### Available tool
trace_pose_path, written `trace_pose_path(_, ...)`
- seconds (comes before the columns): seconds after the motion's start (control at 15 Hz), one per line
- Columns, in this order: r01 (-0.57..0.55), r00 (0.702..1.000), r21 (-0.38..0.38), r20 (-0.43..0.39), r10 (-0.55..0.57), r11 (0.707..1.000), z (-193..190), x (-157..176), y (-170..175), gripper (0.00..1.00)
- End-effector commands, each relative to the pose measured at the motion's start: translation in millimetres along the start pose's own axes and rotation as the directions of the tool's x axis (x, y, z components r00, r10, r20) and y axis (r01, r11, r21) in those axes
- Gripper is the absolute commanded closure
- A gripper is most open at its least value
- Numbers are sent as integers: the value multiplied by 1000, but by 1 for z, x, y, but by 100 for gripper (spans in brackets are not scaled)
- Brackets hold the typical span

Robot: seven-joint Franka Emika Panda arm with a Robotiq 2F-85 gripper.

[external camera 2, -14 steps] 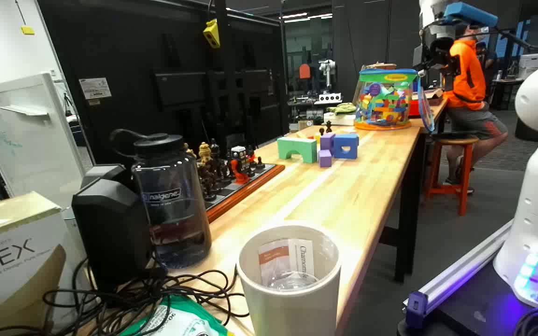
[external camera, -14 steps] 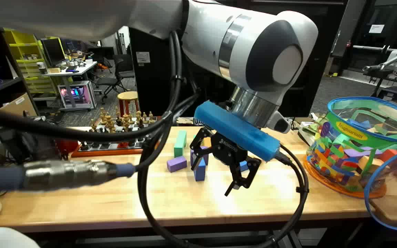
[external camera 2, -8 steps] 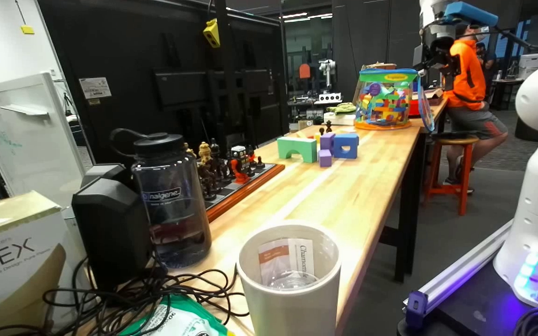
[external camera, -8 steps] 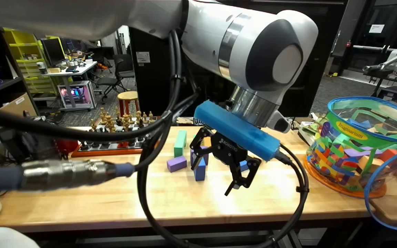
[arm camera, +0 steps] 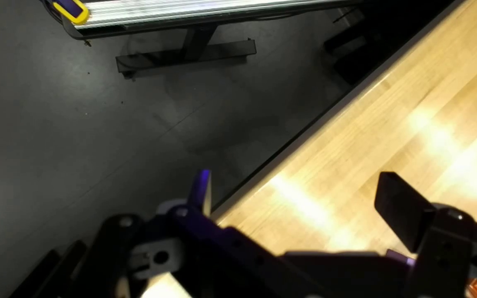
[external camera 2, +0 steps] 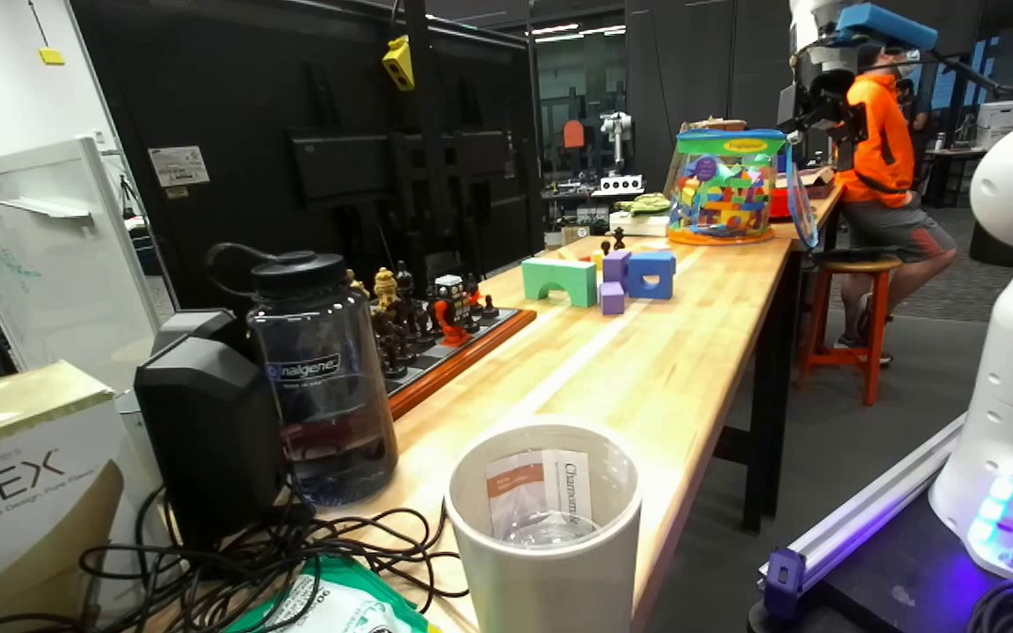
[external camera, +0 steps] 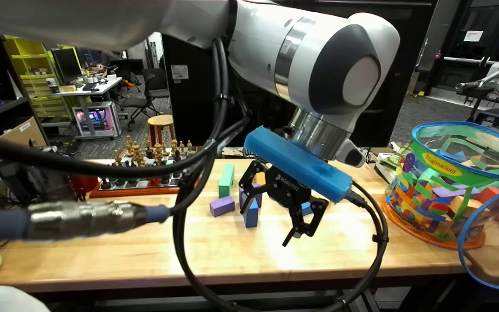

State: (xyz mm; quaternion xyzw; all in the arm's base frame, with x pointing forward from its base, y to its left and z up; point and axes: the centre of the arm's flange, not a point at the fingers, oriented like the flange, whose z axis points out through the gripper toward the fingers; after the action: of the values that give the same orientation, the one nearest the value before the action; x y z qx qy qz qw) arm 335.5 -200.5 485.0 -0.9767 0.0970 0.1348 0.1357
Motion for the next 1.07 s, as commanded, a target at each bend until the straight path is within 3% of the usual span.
trace_pose_path(0.0, 10, 1000, -8, 6, -10, 1000, 1, 1, 1, 0)
trace_pose_path(0.27, 41, 999, -38, -9, -42, 998, 6, 5, -4, 0)
trace_pose_path(0.4, 114, 992, -93, -41, -118, 989, 10, 6, -9, 0)
trace_pose_path(0.73, 268, 948, -287, -93, -305, 920, 26, 31, -27, 0)
trace_pose_path(1.0, 380, 875, -399, -138, -464, 835, 38, 53, -53, 0)
